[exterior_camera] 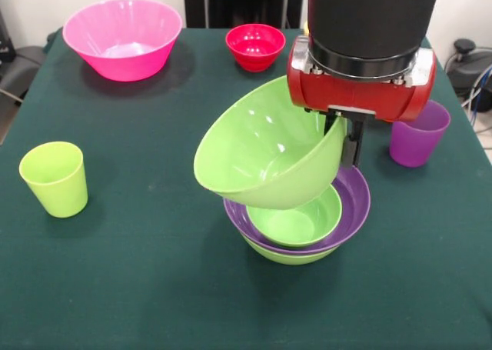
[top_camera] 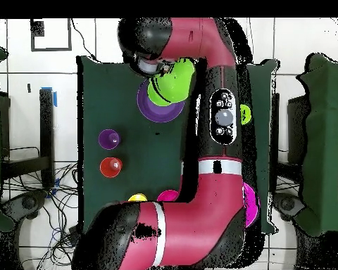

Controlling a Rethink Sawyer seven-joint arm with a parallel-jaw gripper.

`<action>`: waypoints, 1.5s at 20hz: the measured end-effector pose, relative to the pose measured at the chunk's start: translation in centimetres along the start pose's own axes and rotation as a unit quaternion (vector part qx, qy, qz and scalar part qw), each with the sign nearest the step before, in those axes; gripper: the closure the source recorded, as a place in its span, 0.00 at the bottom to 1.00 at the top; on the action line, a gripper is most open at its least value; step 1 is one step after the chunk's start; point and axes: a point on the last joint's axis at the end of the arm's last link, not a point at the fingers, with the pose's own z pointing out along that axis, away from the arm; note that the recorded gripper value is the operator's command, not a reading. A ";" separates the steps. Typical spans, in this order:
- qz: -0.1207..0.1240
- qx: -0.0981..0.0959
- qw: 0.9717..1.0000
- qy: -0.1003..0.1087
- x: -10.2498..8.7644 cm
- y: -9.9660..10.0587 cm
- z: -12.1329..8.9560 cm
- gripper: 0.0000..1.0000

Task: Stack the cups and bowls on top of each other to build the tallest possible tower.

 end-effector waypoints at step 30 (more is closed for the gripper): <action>0.016 -0.014 0.997 -0.072 -2.0 -1.2 -4.6 1.00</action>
